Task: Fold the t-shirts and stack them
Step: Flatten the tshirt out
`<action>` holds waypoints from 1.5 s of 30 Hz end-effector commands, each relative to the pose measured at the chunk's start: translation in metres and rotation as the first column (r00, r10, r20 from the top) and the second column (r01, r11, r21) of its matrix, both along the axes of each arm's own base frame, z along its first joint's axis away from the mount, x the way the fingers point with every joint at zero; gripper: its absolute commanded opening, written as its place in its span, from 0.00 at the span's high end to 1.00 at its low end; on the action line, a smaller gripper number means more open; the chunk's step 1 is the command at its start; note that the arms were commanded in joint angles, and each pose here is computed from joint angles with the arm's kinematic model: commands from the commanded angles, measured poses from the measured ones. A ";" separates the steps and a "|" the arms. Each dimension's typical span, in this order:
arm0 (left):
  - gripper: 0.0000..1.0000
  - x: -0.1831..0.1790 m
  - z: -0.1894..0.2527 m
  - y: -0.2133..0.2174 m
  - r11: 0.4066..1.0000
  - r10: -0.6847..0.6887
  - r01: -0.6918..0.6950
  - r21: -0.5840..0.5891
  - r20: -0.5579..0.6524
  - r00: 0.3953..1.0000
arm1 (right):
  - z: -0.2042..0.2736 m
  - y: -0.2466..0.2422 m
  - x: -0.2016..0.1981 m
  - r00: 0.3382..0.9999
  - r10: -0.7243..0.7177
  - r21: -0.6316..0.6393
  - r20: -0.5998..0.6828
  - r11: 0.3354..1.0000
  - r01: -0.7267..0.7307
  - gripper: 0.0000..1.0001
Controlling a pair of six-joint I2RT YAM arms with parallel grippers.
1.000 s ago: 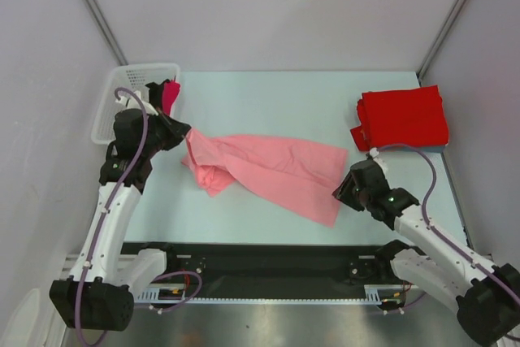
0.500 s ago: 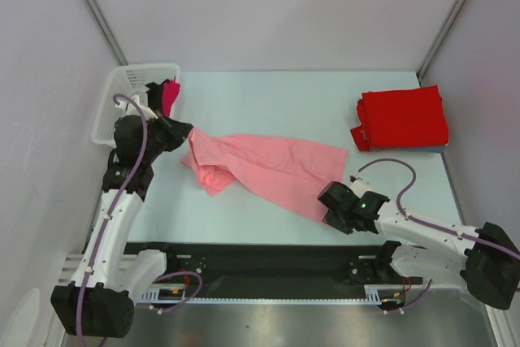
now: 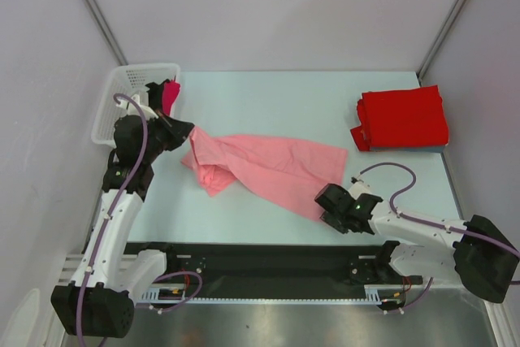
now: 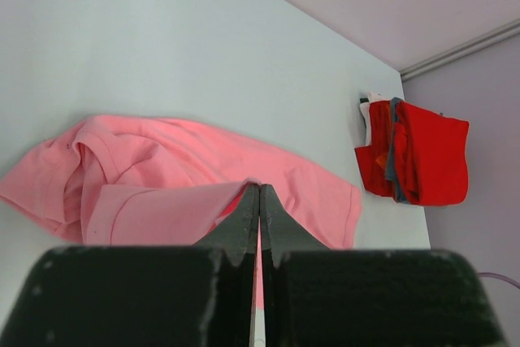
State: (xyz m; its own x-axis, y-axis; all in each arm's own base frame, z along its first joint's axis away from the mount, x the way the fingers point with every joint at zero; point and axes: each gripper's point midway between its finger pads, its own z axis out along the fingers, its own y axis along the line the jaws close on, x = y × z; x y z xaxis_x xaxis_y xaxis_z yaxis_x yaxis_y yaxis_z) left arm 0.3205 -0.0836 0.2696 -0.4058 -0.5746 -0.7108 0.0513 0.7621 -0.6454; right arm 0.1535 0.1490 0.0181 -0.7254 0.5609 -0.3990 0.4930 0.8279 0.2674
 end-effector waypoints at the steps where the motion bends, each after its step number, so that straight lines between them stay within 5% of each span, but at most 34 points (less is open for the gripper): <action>1: 1.00 0.002 0.015 -0.001 1.000 -0.007 0.008 -0.018 0.062 0.998 | -0.013 -0.005 -0.001 0.999 -0.032 -0.009 -0.001 0.999 0.032 0.62; 3: 1.00 0.003 0.016 0.000 1.000 -0.006 0.007 -0.016 0.064 0.998 | -0.014 -0.005 -0.001 0.999 -0.032 -0.012 -0.004 0.999 0.032 0.65; 7: 1.00 0.003 0.014 0.000 1.000 -0.004 0.005 -0.013 0.061 0.998 | -0.008 -0.003 0.006 1.000 -0.017 -0.005 0.016 1.000 0.017 1.00; 17: 1.00 0.010 0.010 0.001 1.000 0.012 -0.011 -0.022 0.044 0.999 | 0.092 -0.028 0.082 0.964 -0.047 0.016 0.260 0.999 0.045 1.00; 25: 1.00 0.055 0.028 0.013 0.996 0.091 -0.090 -0.029 0.033 0.995 | 0.185 -0.024 0.177 0.872 0.102 0.172 0.479 0.963 -0.207 1.00; 28: 1.00 0.076 0.066 0.009 0.997 0.068 -0.066 -0.027 0.056 0.996 | 0.234 -0.027 0.209 0.826 0.145 0.177 0.545 0.943 -0.283 1.00; 32: 1.00 0.078 0.158 0.018 0.997 0.074 -0.076 0.002 0.179 0.981 | 0.334 -0.040 0.226 0.708 0.130 0.189 0.695 0.916 -0.354 1.00; 37: 1.00 0.048 0.242 0.032 0.998 0.059 -0.059 -0.008 0.314 0.948 | 0.437 -0.061 0.200 0.562 0.098 0.143 0.821 0.919 -0.368 1.00; 45: 1.00 -0.091 0.344 0.035 0.991 0.102 -0.131 0.003 0.604 0.790 | 0.544 -0.067 0.089 0.233 0.074 0.015 0.970 0.934 -0.357 1.00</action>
State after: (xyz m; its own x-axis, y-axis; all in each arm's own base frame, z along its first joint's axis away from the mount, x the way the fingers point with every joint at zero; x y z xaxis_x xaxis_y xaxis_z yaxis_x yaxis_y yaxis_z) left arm 0.2965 -0.0477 0.5758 0.0498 -0.5860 -0.8088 0.2801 0.7855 -0.5519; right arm 0.2961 0.0769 0.5215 -0.1256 0.6241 -0.7712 -0.3150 0.7121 0.6275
